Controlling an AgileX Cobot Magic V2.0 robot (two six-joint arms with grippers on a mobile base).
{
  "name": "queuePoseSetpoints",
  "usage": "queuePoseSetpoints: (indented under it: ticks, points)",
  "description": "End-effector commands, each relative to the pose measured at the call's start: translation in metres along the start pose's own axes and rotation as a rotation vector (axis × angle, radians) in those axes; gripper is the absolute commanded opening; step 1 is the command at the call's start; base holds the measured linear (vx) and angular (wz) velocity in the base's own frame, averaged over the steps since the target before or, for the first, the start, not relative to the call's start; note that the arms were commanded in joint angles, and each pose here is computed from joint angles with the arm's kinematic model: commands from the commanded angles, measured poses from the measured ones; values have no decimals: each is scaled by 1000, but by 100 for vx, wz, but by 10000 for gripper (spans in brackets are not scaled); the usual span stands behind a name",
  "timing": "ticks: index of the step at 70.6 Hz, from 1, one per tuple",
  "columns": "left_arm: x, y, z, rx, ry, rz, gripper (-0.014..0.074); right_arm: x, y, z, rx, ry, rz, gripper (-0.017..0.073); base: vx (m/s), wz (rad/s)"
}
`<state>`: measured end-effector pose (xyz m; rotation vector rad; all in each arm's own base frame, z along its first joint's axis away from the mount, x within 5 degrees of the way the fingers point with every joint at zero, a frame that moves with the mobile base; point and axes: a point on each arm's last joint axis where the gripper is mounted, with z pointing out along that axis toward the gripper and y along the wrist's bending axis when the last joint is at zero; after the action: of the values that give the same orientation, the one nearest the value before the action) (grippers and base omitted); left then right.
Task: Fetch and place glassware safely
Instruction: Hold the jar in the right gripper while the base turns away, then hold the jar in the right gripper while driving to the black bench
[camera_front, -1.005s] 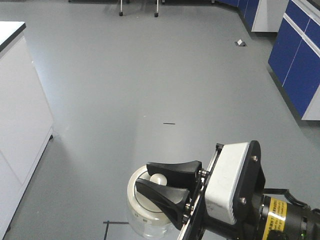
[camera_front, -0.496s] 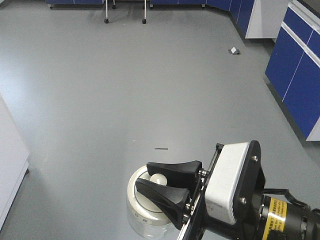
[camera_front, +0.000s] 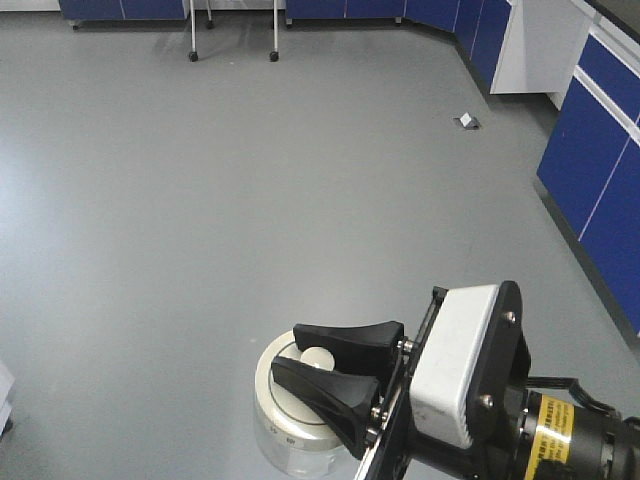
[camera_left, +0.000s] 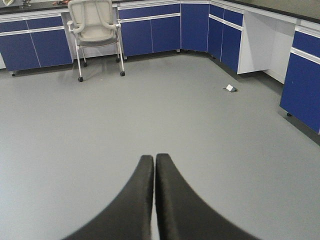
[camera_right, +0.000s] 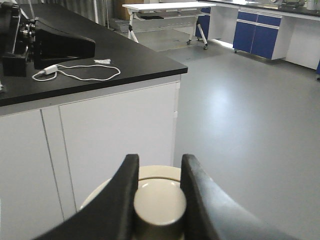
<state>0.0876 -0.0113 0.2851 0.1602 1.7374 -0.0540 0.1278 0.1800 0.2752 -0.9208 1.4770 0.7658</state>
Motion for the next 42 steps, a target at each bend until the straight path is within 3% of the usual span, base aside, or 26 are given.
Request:
queuePoseSetpoints:
  ticks: [1,42]
  points:
    - [-15,0,-2,7,-91,-13,-7,-23,2,-3,-27,-146,-4,-3,46,-4]
    - [-15,0,-1,7,-90,-13,-7,-23,2,-3,-27,-146,-4,-3,49,-3]
